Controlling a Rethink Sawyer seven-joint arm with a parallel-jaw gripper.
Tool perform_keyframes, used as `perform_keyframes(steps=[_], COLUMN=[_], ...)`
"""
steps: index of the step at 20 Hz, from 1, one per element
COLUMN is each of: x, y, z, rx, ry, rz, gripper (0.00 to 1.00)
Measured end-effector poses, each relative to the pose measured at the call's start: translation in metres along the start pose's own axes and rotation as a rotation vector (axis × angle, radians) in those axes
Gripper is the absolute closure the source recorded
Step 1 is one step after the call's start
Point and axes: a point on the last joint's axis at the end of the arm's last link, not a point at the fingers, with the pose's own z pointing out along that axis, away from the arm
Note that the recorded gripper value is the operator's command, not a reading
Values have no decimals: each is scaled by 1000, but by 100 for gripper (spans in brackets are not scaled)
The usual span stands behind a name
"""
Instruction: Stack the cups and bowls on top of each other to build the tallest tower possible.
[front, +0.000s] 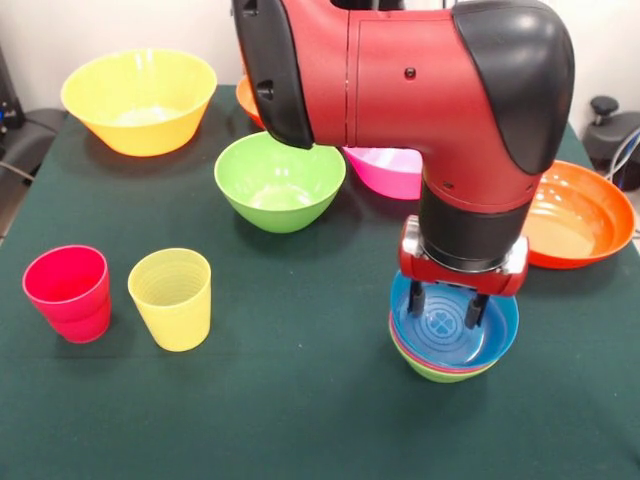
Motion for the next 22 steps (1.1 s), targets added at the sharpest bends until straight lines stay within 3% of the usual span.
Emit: perform_keyframes(steps=[22], x=[6], y=[5], z=[6], rx=[-7], ry=[1], rz=[-11], gripper=[0])
